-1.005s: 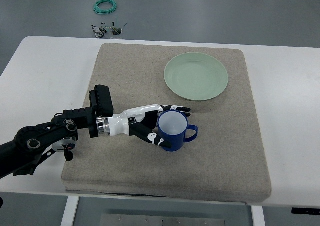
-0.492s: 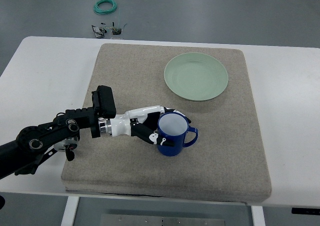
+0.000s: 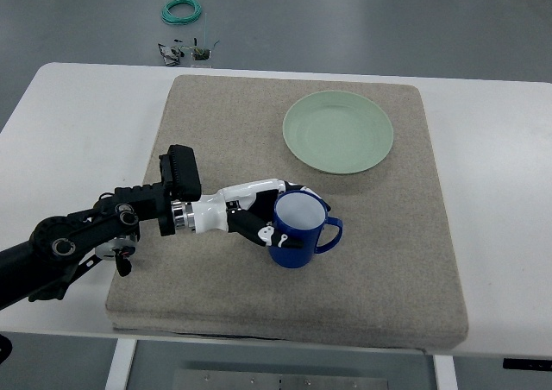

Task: Place cup left of plate with left hand
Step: 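Carry the blue mug with the left hand away from the plate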

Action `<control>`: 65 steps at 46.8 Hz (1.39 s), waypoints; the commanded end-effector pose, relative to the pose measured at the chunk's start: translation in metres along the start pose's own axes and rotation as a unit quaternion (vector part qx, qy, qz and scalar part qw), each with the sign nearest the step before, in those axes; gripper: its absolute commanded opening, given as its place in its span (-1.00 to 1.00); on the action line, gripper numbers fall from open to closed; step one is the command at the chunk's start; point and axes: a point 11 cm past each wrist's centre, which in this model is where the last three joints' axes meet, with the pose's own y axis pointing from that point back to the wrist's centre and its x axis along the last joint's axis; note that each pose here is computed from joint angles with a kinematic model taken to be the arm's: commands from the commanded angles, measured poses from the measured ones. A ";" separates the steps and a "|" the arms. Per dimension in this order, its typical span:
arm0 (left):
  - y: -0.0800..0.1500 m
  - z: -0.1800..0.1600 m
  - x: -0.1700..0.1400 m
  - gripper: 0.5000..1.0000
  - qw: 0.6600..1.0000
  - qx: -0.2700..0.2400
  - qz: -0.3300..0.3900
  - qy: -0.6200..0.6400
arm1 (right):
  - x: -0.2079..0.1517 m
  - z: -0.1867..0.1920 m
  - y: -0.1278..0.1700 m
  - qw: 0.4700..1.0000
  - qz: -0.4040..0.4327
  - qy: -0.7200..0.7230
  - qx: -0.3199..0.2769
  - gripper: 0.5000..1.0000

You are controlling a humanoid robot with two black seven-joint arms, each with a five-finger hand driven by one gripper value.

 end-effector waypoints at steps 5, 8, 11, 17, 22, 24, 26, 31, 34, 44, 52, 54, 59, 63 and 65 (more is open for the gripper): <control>-0.001 0.014 0.019 -0.64 0.998 -0.015 0.053 -0.029 | 0.000 0.000 0.000 1.000 0.000 0.000 0.001 0.73; 0.003 0.021 0.033 -0.63 0.995 -0.026 0.086 -0.038 | 0.000 0.000 0.000 1.000 0.000 0.000 0.000 0.73; 0.009 0.028 0.047 -0.63 0.991 -0.036 0.122 -0.045 | 0.000 0.000 0.000 1.000 0.000 0.000 0.001 0.73; 0.021 0.037 0.073 -0.61 0.978 -0.050 0.192 -0.061 | 0.000 0.000 0.000 1.000 0.000 0.000 0.000 0.73; 0.035 0.039 0.091 -0.61 0.966 -0.053 0.244 -0.069 | 0.000 0.000 0.000 1.000 0.000 0.000 0.000 0.73; 0.041 0.040 0.097 -0.61 0.960 -0.057 0.265 -0.070 | 0.000 0.000 0.000 1.000 0.000 0.000 0.000 0.73; 0.046 0.041 0.103 -0.61 0.954 -0.060 0.286 -0.070 | 0.000 0.000 0.000 1.000 0.000 0.000 0.000 0.73; 0.057 0.042 0.113 -0.61 0.940 -0.064 0.328 -0.073 | 0.000 0.000 0.000 1.000 0.000 0.000 0.000 0.73; 0.062 0.041 0.118 -0.61 0.931 -0.065 0.350 -0.075 | 0.000 0.000 0.000 1.000 0.000 0.000 0.000 0.73; 0.076 0.039 0.128 -0.57 0.917 -0.072 0.383 -0.082 | 0.000 0.000 0.000 1.000 0.000 0.000 0.000 0.73; 0.089 0.032 0.133 -0.53 0.909 -0.074 0.401 -0.081 | 0.000 0.000 0.000 1.000 0.000 0.000 0.000 0.73; 0.090 0.029 0.131 -0.53 0.909 -0.077 0.402 -0.080 | 0.000 0.000 0.000 1.000 0.000 0.000 0.000 0.73; 0.096 0.023 0.132 -0.52 0.906 -0.074 0.408 -0.082 | 0.000 0.000 0.000 1.000 0.000 0.000 0.001 0.73; 0.099 0.020 0.134 -0.51 0.904 -0.070 0.413 -0.080 | 0.000 0.000 0.000 1.000 0.000 0.000 0.000 0.73; 0.100 0.019 0.133 -0.51 0.904 -0.069 0.414 -0.079 | 0.000 0.000 0.000 1.000 0.000 0.000 0.000 0.73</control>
